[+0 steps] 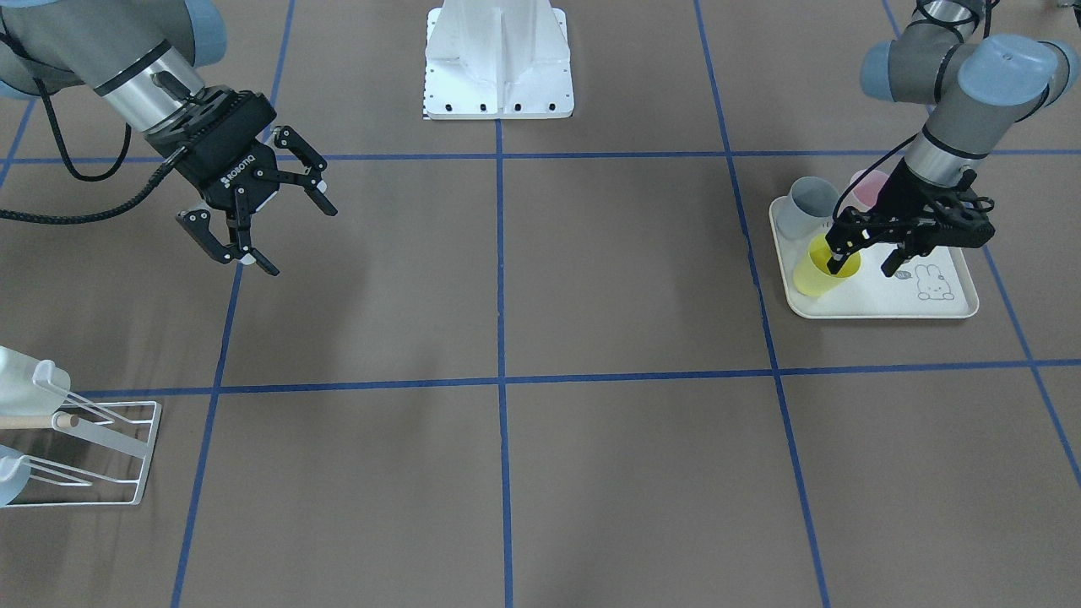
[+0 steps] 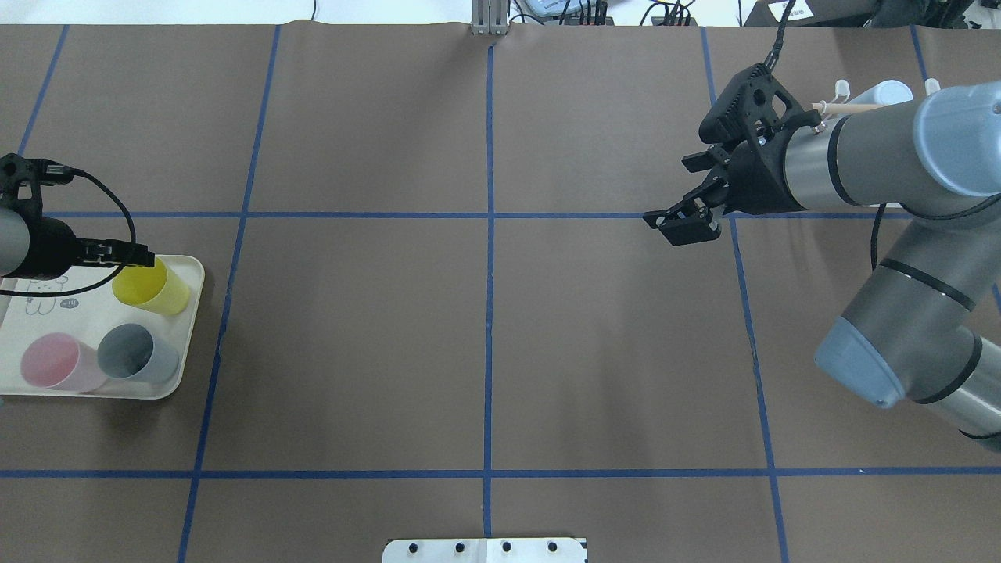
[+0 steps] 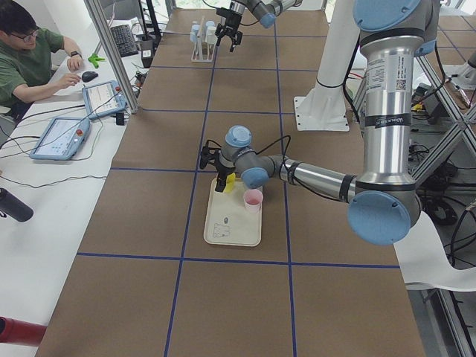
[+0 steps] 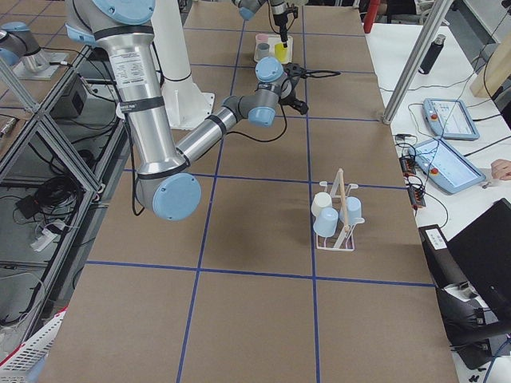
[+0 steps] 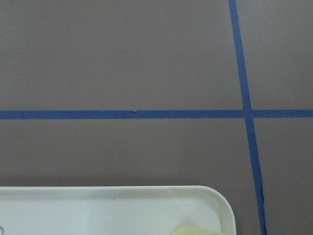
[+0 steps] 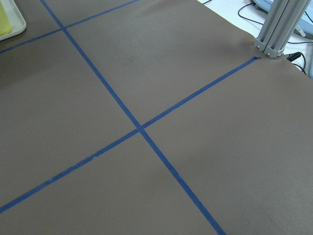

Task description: Transfer IKEA cup to right arm and place on rack

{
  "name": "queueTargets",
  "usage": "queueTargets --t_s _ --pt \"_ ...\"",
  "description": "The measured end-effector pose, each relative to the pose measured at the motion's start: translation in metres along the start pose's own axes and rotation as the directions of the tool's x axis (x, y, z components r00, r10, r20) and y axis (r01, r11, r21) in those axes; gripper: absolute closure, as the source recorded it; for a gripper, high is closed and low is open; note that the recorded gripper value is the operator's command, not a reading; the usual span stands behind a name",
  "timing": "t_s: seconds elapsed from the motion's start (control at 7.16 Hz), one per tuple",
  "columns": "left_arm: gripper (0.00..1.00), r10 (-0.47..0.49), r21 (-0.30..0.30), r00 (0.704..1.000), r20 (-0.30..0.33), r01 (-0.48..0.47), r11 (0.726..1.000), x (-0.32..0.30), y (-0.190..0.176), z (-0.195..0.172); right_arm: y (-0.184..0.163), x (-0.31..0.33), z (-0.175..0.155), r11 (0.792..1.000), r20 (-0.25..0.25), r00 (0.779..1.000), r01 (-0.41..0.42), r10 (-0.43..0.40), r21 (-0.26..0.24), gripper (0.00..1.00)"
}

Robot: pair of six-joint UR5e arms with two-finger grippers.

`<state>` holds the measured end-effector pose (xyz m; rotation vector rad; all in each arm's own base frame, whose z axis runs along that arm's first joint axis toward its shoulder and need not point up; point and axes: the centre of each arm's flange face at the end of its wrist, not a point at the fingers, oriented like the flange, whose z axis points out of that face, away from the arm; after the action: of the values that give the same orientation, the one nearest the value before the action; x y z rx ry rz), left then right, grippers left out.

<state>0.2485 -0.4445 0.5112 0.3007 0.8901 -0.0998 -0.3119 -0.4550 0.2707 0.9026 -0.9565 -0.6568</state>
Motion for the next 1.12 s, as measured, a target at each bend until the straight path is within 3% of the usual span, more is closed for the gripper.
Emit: queueTargets --t_s 0.28,0.7,0.98,1.12 --pt "0.31 0.002 -0.007 1.000 -0.002 -0.002 1.000 -0.004 0.005 -0.002 0.001 -0.004 0.003 1.000 0.006 1.000 0.003 -0.003 -0.002 0.00" --pt "0.68 0.007 -0.027 1.000 -0.021 -0.007 1.000 -0.011 0.016 -0.008 0.002 -0.006 0.006 1.000 0.010 1.000 0.004 -0.004 -0.007 0.00" --pt "0.69 0.010 -0.035 1.000 -0.021 -0.010 0.999 -0.012 0.020 -0.006 0.003 -0.008 0.007 1.000 0.013 1.000 0.005 -0.004 -0.009 0.00" --pt "0.76 0.013 -0.040 1.000 -0.021 -0.014 0.999 -0.010 0.022 -0.005 0.003 -0.008 0.008 1.000 0.013 1.000 0.005 -0.005 -0.009 0.00"
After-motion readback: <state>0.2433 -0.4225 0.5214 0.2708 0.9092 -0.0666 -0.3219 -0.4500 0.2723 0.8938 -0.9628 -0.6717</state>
